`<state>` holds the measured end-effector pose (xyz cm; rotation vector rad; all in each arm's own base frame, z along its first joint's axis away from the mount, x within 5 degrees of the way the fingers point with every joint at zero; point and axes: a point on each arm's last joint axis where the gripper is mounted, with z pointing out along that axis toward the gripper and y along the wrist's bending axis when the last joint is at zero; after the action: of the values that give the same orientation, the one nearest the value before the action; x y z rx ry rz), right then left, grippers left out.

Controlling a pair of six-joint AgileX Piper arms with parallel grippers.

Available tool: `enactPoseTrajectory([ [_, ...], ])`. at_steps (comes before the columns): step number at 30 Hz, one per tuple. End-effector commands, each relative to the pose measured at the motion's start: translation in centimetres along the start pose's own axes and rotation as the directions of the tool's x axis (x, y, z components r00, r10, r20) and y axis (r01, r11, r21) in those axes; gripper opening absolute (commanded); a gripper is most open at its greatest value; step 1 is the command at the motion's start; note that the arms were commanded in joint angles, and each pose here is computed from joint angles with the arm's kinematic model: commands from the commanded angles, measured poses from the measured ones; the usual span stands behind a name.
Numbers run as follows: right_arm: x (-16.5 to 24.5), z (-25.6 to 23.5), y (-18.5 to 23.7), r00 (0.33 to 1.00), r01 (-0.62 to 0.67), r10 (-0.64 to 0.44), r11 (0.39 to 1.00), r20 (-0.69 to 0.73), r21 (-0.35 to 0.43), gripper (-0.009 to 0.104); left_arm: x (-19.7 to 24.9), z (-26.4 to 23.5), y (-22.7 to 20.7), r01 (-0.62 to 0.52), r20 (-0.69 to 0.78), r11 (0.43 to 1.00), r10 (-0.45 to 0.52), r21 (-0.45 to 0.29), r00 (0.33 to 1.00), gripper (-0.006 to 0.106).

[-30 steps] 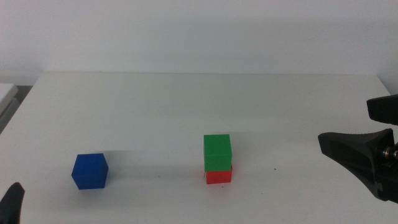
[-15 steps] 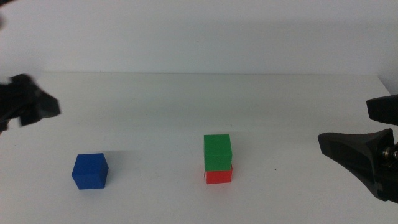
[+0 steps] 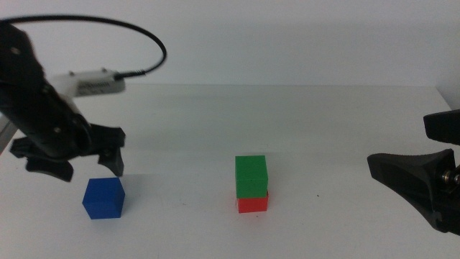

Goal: Stack red cubes first, then green, then blue cubes in a specific spot.

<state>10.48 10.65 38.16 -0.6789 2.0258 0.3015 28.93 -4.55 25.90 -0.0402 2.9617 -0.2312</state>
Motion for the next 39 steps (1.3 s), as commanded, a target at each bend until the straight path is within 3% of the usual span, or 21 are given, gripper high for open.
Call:
enactPoseTrajectory([
  [1,0.0,-0.1,0.0,1.000,0.008,-0.008,1.000,0.011,-0.004,0.093,-0.6,1.3,-0.3,-0.020,-0.013,1.000,0.020,-0.012,1.000,0.094],
  [16,0.0,-0.1,0.0,1.000,0.008,-0.008,1.000,0.011,-0.004,0.093,-2.2,8.1,0.8,-0.029,-0.079,0.997,0.023,-0.071,0.997,0.094],
  [19,0.0,-0.1,0.0,1.000,0.008,-0.008,1.000,0.011,-0.004,0.093,-2.2,9.2,1.0,-0.029,-0.111,0.997,0.021,-0.075,0.994,0.090],
  [21,0.0,-0.1,0.0,1.000,0.008,-0.008,1.000,0.011,-0.004,0.093,-2.2,9.4,1.0,-0.027,-0.097,0.997,0.019,-0.075,0.995,0.082],
  [24,0.0,-0.1,0.0,1.000,0.008,-0.008,1.000,0.011,-0.004,0.093,-2.2,9.4,1.0,-0.009,-0.095,0.997,0.002,-0.072,0.995,0.057],
  [27,0.0,-0.1,0.0,1.000,0.008,-0.008,1.000,0.011,-0.004,0.093,-1.7,8.9,0.7,0.045,-0.132,0.998,-0.051,-0.052,0.990,0.019],
  [29,0.0,-0.1,0.0,1.000,0.008,-0.008,1.000,0.011,-0.004,0.093,-1.4,7.5,-0.6,0.095,-0.151,0.995,-0.092,0.011,0.984,-0.002],
  [32,0.0,-0.1,0.0,1.000,0.008,-0.008,1.000,0.011,-0.004,0.093,-1.8,3.7,-4.6,0.054,-0.076,0.998,-0.051,0.043,0.996,-0.002],
  [36,0.0,-0.1,0.0,1.000,0.008,-0.008,1.000,0.011,-0.004,0.093,-2.5,-2.0,-12.1,-0.051,0.084,0.995,0.058,-0.088,0.995,-0.002],
  [39,0.0,-0.1,0.0,1.000,0.008,-0.008,1.000,0.011,-0.004,0.093,-2.4,-4.3,-18.0,-0.058,0.192,0.997,0.066,-0.046,0.979,-0.002],
])
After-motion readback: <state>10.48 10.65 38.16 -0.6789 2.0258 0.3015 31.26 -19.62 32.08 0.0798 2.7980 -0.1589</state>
